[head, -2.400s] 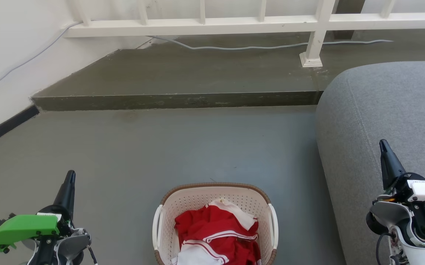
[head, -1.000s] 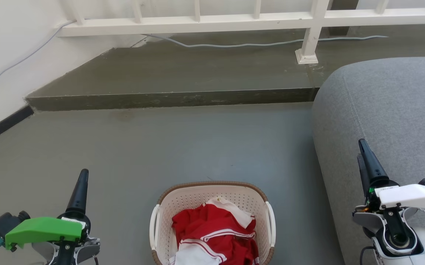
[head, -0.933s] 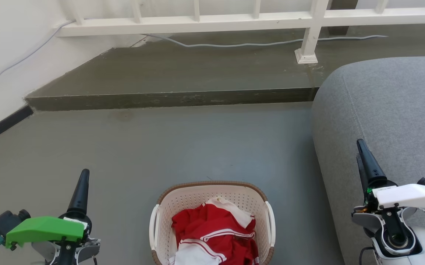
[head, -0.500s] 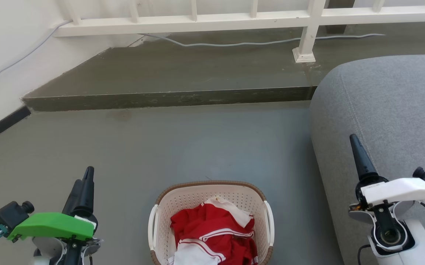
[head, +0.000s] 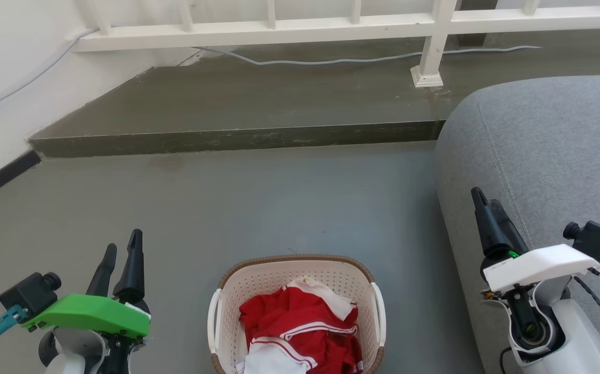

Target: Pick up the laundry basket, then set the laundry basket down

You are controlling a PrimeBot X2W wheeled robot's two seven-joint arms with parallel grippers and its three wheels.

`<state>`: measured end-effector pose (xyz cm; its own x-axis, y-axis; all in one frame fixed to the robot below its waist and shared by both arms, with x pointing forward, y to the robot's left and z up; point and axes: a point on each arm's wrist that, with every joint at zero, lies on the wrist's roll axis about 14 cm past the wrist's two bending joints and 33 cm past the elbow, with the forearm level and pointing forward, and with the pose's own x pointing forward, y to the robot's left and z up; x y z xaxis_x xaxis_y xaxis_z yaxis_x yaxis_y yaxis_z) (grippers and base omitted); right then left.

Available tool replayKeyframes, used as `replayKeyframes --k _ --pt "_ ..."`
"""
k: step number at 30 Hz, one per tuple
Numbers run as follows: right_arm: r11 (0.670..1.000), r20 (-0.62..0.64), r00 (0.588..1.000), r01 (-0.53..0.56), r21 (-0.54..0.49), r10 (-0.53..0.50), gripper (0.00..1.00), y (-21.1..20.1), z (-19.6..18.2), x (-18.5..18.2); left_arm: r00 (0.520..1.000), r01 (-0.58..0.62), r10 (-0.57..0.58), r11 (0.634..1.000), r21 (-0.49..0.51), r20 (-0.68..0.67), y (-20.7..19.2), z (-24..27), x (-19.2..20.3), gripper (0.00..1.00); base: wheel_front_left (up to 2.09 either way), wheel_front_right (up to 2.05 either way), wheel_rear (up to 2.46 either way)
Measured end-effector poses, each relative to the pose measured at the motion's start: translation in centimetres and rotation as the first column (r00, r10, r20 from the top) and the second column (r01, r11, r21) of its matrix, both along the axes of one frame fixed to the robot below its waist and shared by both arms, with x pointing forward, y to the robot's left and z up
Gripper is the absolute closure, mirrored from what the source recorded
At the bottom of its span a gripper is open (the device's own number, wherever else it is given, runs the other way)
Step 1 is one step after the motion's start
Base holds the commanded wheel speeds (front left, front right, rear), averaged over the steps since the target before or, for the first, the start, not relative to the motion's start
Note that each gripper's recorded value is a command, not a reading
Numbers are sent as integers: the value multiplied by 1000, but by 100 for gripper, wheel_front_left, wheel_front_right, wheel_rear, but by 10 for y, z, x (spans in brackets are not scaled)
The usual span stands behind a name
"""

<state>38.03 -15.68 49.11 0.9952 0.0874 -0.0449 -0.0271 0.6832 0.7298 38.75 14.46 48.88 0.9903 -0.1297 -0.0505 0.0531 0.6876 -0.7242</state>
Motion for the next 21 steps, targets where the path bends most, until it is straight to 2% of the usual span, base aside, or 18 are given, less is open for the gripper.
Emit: replayKeyframes --k 9,21 --pt "994 30 999 -15 -110 19 0 7 3 -1 998 7 -13 995 100 57 -5 9 2 0 0 0 0" --pt "969 94 994 -31 -245 55 0 17 14 1 991 16 -46 971 240 122 -14 17 3 0 0 0 0"
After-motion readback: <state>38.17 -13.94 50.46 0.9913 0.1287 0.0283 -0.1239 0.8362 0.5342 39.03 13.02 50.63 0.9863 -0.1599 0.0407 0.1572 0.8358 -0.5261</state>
